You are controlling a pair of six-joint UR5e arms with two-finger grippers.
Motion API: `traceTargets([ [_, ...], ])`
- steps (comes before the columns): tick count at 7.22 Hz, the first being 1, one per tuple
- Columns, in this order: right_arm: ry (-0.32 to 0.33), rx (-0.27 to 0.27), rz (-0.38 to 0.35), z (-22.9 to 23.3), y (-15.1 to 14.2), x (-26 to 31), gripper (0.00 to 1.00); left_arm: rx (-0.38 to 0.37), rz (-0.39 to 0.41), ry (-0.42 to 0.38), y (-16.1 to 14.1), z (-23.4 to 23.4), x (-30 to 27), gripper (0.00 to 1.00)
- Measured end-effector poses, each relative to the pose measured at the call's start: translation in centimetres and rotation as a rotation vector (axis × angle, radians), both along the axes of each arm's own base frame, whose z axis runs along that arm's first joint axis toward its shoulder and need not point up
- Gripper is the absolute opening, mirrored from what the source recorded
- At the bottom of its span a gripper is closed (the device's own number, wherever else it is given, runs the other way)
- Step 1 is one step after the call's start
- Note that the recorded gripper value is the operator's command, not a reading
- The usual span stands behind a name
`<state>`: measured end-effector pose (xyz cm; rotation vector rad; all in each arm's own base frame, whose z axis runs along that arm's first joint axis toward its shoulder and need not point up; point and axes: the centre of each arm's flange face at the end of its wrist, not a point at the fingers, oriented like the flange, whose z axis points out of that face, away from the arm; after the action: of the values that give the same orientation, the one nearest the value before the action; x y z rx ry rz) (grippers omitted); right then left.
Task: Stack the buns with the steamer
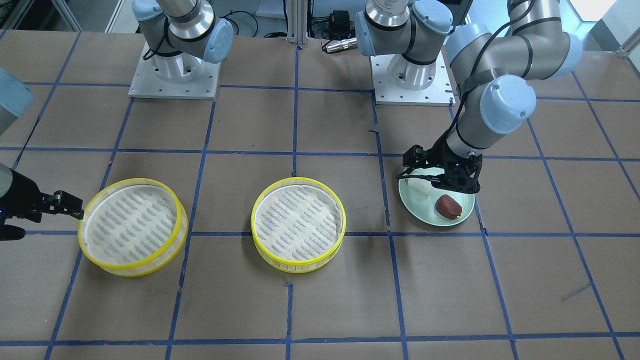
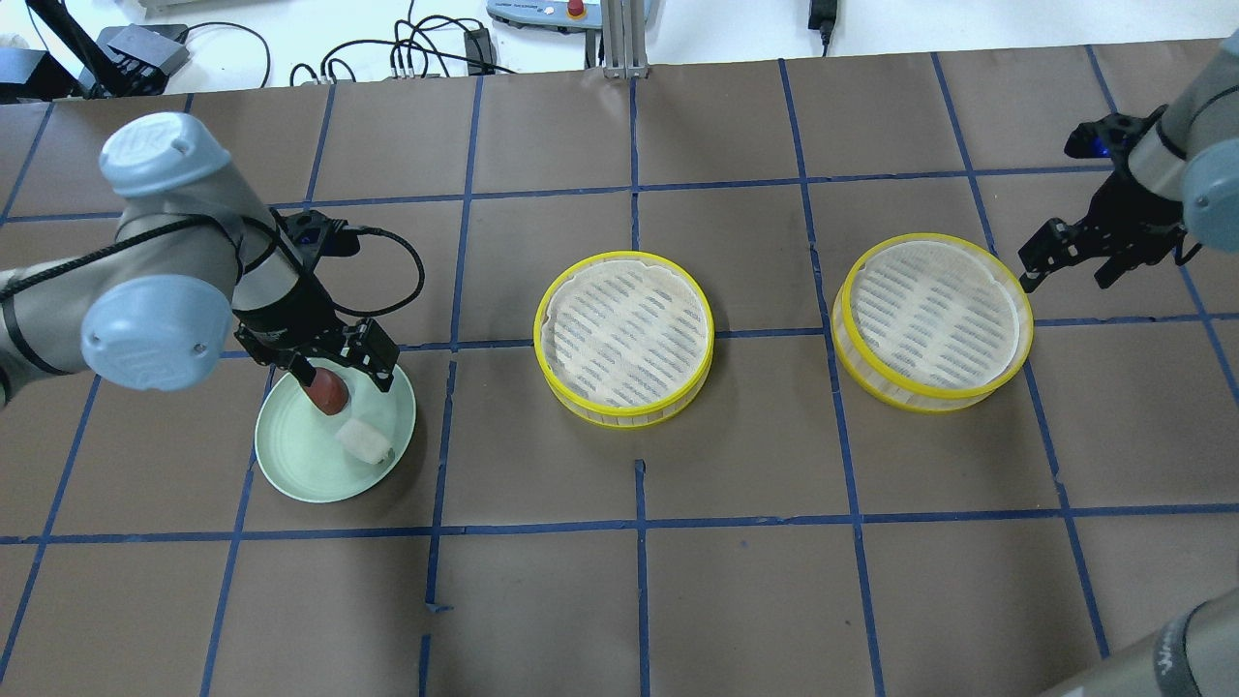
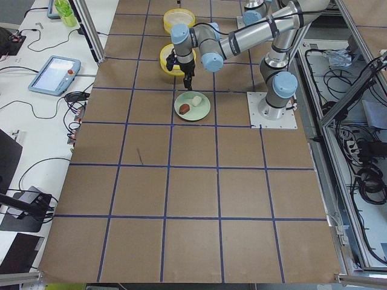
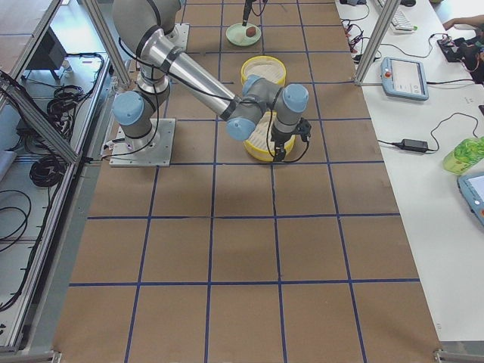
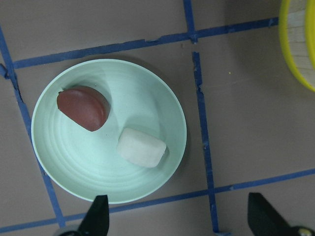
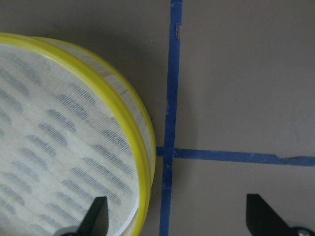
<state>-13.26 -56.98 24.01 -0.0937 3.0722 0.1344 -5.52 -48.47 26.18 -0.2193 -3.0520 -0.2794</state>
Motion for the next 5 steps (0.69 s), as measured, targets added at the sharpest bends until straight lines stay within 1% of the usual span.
traceTargets([
  [1,-0.006,0.007,0.0,-2.1,0.4,0.1,0.78,0.029,0.0,-0.005,-0.3,-2.7,0.2,0.93],
  [2,-0.01,0.012,0.0,-3.1,0.7,0.2,0.5,0.056,-0.004,-0.031,-0.5,-4.4,0.7,0.91],
  [3,-0.012,0.015,0.001,-3.4,0.8,0.3,0.24,0.072,-0.008,-0.06,-0.6,-5.2,1.0,0.72],
  [4,-0.013,0.016,0.001,-3.5,0.9,0.3,0.12,0.08,-0.008,-0.074,-0.5,-5.6,1.2,0.45],
  [5,-0.014,0.017,0.001,-3.5,0.9,0.3,0.09,0.092,-0.007,-0.076,-0.2,-6.0,1.2,0.24],
])
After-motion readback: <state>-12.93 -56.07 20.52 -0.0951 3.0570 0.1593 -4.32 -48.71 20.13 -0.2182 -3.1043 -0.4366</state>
